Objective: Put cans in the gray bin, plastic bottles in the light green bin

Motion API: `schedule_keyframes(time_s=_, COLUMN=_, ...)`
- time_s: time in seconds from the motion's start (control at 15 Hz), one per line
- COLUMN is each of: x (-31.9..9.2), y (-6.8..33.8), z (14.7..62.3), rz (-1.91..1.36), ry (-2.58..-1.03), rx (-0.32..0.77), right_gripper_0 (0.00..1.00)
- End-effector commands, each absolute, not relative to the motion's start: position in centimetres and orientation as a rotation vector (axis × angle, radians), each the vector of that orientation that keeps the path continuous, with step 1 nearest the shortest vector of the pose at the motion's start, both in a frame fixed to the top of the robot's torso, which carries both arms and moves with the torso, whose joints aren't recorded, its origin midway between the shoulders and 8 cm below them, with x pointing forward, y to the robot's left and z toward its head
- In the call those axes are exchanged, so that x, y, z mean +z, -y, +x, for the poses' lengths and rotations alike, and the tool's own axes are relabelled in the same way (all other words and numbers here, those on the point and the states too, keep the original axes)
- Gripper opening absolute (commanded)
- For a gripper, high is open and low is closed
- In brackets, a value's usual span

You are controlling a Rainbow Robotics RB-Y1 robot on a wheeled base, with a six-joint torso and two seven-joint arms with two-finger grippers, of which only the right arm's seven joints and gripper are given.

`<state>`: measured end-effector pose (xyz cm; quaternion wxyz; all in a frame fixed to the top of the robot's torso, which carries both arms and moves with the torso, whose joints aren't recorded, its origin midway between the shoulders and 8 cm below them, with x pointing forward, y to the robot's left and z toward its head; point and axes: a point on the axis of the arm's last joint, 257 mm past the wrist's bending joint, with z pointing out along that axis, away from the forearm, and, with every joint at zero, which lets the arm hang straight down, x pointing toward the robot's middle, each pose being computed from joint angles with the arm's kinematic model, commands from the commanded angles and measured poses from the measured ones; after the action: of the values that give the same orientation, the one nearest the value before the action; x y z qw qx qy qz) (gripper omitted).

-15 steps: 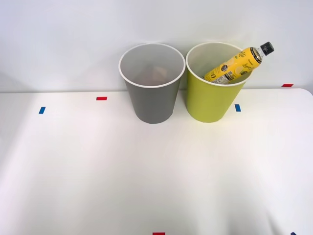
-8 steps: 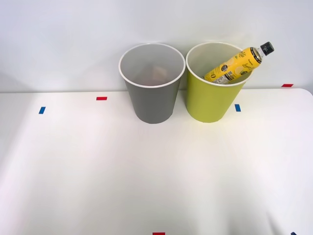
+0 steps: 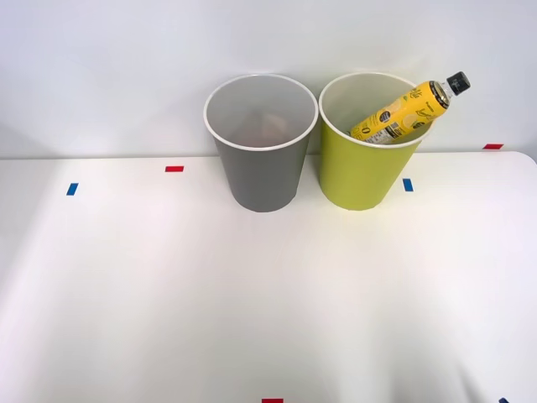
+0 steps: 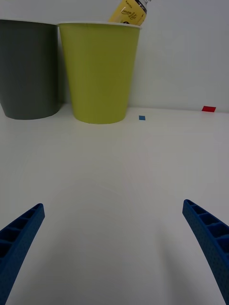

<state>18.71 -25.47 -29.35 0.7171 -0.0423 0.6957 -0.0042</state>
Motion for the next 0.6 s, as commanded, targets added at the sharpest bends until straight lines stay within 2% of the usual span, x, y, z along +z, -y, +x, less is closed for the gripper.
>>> schedule_keyframes(time_s=0.07, x=-29.35, y=25.48, z=18.72, rz=-0.094, ry=-1.540, rx=-0.009, right_gripper_0=1.00)
schedule_keyframes(time_s=0.6, x=-29.35, y=25.48, z=18.72, rz=-0.094, ry=-1.540, rx=-0.009, right_gripper_0=1.00)
